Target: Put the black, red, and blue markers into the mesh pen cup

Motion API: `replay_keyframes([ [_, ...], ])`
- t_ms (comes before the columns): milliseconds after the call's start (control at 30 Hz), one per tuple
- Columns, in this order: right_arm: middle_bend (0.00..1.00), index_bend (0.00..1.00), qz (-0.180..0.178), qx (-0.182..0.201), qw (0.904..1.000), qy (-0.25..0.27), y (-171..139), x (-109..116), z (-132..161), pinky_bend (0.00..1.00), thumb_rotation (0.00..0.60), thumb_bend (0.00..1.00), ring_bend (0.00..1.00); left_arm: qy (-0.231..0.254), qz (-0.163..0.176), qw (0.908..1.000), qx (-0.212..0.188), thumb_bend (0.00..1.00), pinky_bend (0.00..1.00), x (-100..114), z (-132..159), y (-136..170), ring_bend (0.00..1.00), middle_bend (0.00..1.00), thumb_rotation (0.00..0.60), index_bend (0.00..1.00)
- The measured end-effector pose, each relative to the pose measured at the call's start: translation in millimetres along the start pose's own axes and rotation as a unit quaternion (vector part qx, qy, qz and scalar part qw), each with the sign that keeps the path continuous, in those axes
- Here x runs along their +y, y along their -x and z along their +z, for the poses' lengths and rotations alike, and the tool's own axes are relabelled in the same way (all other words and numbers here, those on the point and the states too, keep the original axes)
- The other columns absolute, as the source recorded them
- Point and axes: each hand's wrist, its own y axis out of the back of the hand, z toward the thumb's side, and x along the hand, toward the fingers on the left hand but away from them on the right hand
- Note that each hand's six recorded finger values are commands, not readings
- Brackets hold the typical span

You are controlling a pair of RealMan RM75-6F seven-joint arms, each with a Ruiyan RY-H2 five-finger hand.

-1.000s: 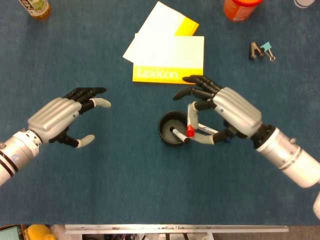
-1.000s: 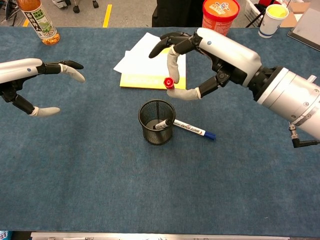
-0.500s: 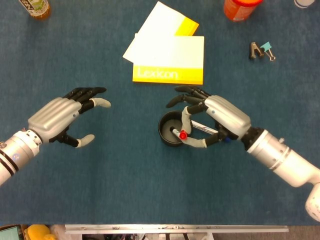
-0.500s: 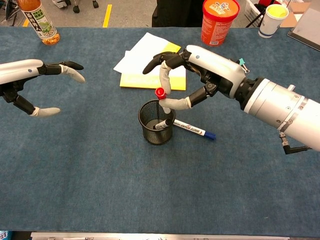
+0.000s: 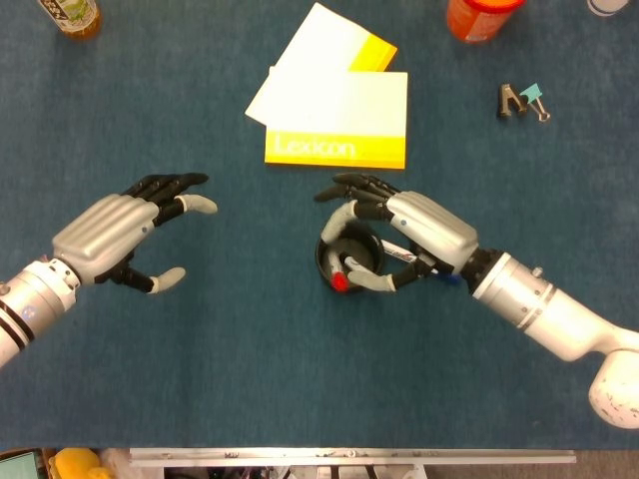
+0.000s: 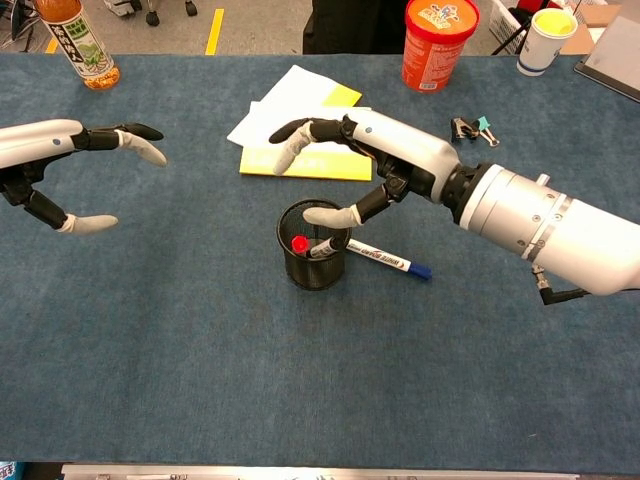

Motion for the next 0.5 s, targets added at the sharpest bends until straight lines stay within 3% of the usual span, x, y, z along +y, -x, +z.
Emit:
replay_keyframes([
  [167,0.09,0.18,-0.018,0.016,0.9994,-0.023,-3.0,10.2,4.6,0.0,0.6,0.23,0.0,0.003,0.002,1.0,0.0,0.31,0.01,1.0,-0.1,0.2,0.0,0.01,0.6,0.19],
  [400,0.24,0.44,-0.084,0.022,0.99,-0.112,-29.2,50.5,2.5,0.06,0.6,0.23,0.06,0.007,0.004,1.0,0.0,0.31,0.01,1.6,-1.0,-0.5,0.0,0.01,0.6,0.19],
  [500,0.27,0.52,-0.085,0.003,0.9831,-0.162,-45.8,62.8,-7.3,0.1,0.6,0.23,0.08,0.009,0.003,1.0,-0.001,0.31,0.01,1.1,-0.9,-1.7,0.0,0.01,0.6,0.19],
])
